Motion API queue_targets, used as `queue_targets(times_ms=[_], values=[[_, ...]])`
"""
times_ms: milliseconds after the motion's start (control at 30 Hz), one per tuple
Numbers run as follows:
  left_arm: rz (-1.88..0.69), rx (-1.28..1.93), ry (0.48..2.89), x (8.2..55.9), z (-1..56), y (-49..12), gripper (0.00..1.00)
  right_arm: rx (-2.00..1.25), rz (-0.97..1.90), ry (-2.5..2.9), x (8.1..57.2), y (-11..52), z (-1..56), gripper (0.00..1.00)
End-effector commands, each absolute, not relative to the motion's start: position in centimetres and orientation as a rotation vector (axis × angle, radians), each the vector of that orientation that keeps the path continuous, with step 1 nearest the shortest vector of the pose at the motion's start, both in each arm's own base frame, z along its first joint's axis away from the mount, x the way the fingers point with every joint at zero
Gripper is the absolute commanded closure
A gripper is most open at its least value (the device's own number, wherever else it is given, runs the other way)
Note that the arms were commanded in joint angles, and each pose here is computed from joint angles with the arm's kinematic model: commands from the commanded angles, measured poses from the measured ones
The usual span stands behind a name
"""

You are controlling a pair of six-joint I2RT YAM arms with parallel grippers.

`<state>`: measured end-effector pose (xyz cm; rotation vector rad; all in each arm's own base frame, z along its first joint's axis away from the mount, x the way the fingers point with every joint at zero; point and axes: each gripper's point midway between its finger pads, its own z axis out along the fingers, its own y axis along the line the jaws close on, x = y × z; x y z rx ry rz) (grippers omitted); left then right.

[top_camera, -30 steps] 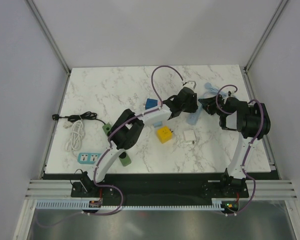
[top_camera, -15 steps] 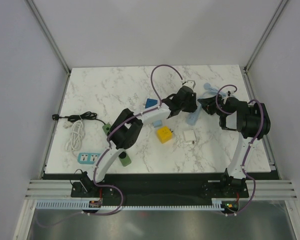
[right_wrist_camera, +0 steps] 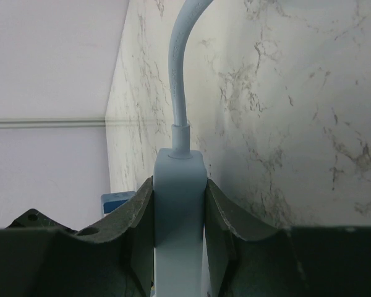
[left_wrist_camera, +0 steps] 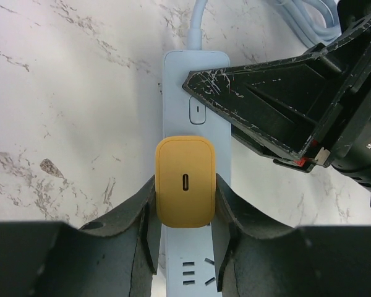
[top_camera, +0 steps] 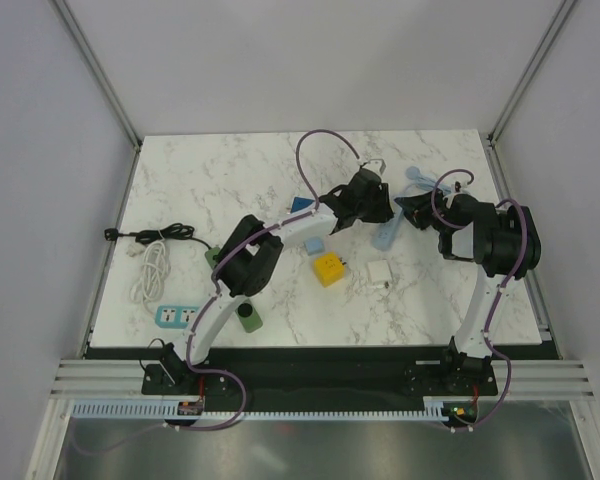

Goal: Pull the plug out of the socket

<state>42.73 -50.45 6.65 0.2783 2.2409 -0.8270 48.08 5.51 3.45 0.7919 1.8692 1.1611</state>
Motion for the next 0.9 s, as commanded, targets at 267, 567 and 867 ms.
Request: queue_targets(times_ms=[267, 567, 867], values=[[-0.617, 0.357, 1.986, 42.2, 17.9, -50.6, 0.98, 0.848, 0.996, 1.804, 49.3, 1.8, 2.7, 1.00], [-0.947, 0.222, 2.007, 42.4, 19.2, -50.8, 0.98, 0.853, 0.990, 1.803, 49.3, 1.5, 2.6, 1.00], [-0.784, 0.290, 2.023, 41.3, 19.4, -47.2, 0.98, 0.859, 1.005, 1.803, 49.2, 1.5, 2.4, 1.00]])
